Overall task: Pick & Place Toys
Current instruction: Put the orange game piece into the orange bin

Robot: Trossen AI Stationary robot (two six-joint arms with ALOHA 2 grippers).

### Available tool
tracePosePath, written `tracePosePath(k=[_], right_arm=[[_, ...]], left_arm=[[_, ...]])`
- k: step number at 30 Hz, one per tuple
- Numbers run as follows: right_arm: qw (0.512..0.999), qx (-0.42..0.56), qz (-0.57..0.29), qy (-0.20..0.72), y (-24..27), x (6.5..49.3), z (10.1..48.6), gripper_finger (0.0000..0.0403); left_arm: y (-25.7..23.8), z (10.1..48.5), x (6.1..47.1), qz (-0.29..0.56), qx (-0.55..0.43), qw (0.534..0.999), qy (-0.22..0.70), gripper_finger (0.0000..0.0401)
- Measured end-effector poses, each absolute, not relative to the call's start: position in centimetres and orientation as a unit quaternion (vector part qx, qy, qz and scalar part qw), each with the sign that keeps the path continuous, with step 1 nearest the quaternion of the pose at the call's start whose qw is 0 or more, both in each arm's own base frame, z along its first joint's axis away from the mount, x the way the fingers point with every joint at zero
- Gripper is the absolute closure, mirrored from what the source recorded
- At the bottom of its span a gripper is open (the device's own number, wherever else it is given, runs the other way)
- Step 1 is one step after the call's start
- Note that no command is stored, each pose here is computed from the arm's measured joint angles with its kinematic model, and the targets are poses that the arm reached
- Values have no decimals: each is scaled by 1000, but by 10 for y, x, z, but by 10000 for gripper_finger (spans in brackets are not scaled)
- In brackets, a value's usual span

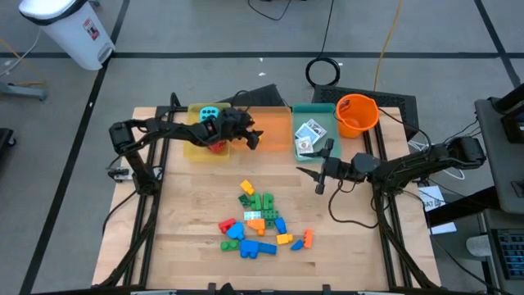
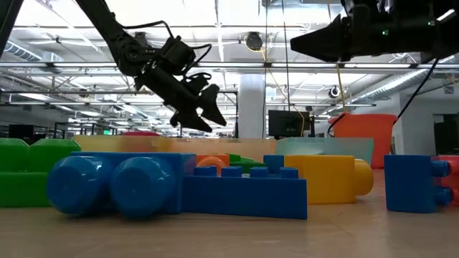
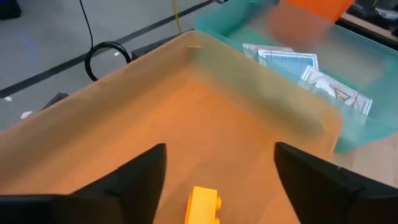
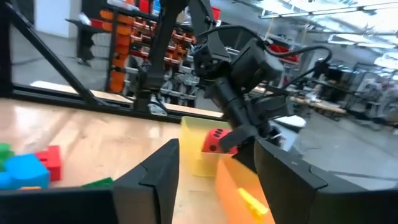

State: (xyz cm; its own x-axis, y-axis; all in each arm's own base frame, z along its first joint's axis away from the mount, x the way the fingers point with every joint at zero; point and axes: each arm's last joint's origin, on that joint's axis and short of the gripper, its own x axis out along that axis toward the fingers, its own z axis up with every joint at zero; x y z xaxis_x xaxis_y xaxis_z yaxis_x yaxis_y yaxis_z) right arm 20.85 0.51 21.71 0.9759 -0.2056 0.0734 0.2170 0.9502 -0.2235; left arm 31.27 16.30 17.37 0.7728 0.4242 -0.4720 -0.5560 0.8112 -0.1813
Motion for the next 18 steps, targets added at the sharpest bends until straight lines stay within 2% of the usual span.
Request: tracePosePath(k=[3,7,11,18], right_arm=[[992,-102,-75,-22,6,209,216,211],[997,-68,4,36,13,216,215,207],[992,-30,47,115,28,226,214,207],[957,-23,211,198,74,230,195,205]], left_arm=[[162,184,311,265,-169,930,190,67],[153,206,306,242,-206,934,166,49],[136,221,305,214,-210,940,160,44],[101,227,317,157,-179,959,155,50]])
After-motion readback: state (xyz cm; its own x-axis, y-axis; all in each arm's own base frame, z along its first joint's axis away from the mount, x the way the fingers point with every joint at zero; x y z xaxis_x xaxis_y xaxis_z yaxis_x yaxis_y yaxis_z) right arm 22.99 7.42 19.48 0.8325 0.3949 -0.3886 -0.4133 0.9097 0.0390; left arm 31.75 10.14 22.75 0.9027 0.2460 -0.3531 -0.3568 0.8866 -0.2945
